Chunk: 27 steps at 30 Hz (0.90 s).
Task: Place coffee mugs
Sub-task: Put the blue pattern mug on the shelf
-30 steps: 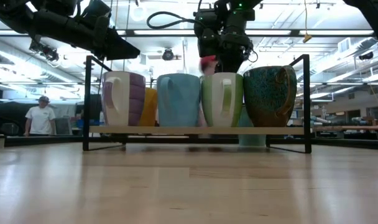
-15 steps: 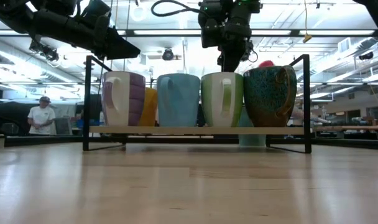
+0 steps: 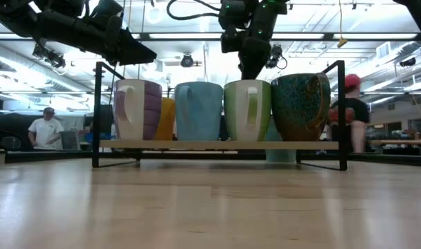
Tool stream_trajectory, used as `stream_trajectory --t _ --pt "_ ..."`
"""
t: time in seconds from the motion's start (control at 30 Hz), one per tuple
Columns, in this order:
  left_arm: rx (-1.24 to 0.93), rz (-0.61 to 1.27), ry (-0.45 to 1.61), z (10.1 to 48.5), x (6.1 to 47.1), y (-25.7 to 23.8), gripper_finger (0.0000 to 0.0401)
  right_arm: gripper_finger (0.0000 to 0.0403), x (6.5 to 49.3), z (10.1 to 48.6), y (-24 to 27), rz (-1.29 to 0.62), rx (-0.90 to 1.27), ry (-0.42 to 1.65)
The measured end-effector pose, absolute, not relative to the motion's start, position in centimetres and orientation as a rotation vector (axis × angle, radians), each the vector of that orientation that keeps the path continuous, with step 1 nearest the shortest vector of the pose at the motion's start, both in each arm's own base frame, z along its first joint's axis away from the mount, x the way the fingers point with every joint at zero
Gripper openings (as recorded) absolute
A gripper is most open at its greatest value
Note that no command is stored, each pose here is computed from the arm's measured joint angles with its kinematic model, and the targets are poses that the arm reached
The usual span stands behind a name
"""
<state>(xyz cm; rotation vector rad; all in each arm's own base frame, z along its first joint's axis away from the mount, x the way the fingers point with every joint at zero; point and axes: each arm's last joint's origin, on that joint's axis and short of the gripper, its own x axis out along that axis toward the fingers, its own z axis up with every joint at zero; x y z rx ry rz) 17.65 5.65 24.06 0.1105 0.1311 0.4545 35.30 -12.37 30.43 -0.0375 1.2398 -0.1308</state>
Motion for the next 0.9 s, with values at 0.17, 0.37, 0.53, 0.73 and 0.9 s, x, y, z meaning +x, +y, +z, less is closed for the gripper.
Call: stream_trajectory --t 0.17,0.37,0.53,0.73,0.9 --pt "0.111 0.455 0.128 24.1 17.7 5.7 0.0203 0.0174 35.5 30.7 -13.9 -0.174 -0.090 1.171" --pt "0.111 0.455 0.129 24.1 17.7 5.7 0.0203 0.0173 34.9 30.3 -15.5 -0.161 -0.092 1.176" --pt "0.111 0.455 0.130 24.1 17.7 5.7 0.0203 0.0170 34.4 29.8 -16.0 -0.162 0.003 1.185" --pt "0.111 0.455 0.129 24.1 17.7 5.7 0.0203 0.0169 34.5 29.8 -15.6 -0.167 0.032 1.185" --pt "0.111 0.454 0.133 24.0 17.6 5.7 0.0203 0.0167 34.4 29.8 -15.6 -0.196 0.082 1.197"
